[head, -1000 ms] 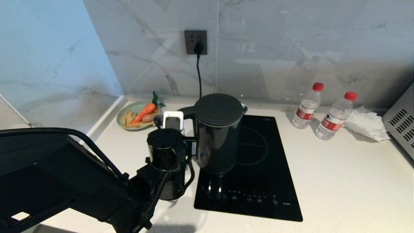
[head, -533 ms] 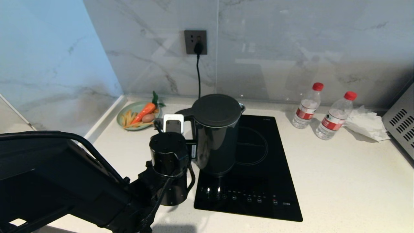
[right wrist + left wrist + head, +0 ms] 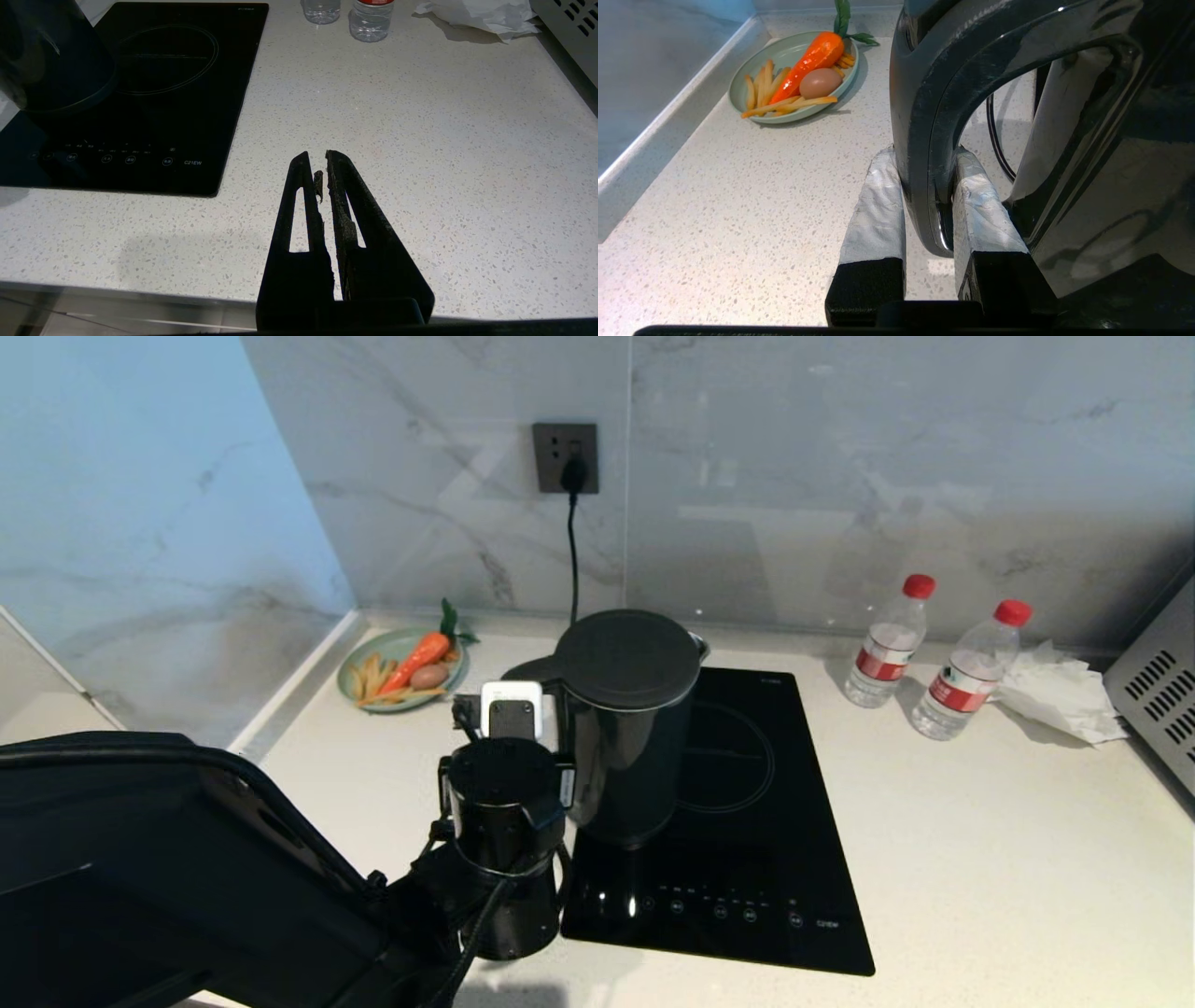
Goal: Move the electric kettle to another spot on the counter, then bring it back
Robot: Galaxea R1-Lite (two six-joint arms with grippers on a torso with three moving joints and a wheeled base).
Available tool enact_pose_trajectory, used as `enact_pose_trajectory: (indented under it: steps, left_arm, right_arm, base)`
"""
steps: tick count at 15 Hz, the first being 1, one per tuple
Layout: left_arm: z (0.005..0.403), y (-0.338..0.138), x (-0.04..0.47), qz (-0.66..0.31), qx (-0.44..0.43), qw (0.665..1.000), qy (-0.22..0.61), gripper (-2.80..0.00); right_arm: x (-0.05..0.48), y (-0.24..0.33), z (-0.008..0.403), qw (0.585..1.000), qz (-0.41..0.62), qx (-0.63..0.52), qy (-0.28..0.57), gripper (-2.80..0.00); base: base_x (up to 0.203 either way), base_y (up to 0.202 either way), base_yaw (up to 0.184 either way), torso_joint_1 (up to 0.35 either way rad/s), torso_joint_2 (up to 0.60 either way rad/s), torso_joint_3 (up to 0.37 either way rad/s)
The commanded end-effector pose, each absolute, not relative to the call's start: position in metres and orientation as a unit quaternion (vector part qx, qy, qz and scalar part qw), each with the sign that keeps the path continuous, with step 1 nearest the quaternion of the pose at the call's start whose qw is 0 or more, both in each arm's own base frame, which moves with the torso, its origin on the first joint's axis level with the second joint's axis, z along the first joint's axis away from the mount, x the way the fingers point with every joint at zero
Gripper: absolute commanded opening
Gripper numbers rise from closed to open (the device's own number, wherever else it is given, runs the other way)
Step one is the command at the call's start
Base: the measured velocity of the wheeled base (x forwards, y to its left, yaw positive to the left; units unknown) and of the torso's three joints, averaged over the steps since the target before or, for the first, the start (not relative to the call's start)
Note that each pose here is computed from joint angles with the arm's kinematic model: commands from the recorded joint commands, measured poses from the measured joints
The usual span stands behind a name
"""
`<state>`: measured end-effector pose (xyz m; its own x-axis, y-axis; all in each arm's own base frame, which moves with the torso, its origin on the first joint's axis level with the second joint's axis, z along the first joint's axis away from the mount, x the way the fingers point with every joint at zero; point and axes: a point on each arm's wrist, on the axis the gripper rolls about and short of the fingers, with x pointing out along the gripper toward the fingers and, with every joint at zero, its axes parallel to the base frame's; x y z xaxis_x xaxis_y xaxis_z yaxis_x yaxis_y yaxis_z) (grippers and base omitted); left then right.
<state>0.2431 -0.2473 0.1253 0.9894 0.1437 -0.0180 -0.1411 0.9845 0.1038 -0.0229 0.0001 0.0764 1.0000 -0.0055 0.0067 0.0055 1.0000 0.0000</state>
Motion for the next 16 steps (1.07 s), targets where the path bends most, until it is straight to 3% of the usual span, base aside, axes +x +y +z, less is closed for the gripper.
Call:
enact_pose_trajectory:
  steps: [1, 16]
  left_arm:
    - [0.124, -0.254, 0.237, 0.066, 0.052, 0.996, 0.012, -2.8]
    - [0.121, -0.271, 0.233, 0.062, 0.063, 0.996, 0.012, -2.8]
  right_arm:
    - [-0.023, 0.0, 0.076, 1.0, -0.003, 0.0, -0.004, -2.8]
    - [-0.023, 0.0, 0.076, 1.0, -0.003, 0.0, -0.003, -2.8]
  base:
    - [0.0, 0.0, 0.0, 0.0, 0.0, 0.0]
    - [0.0, 0.0, 0.0, 0.0, 0.0, 0.0]
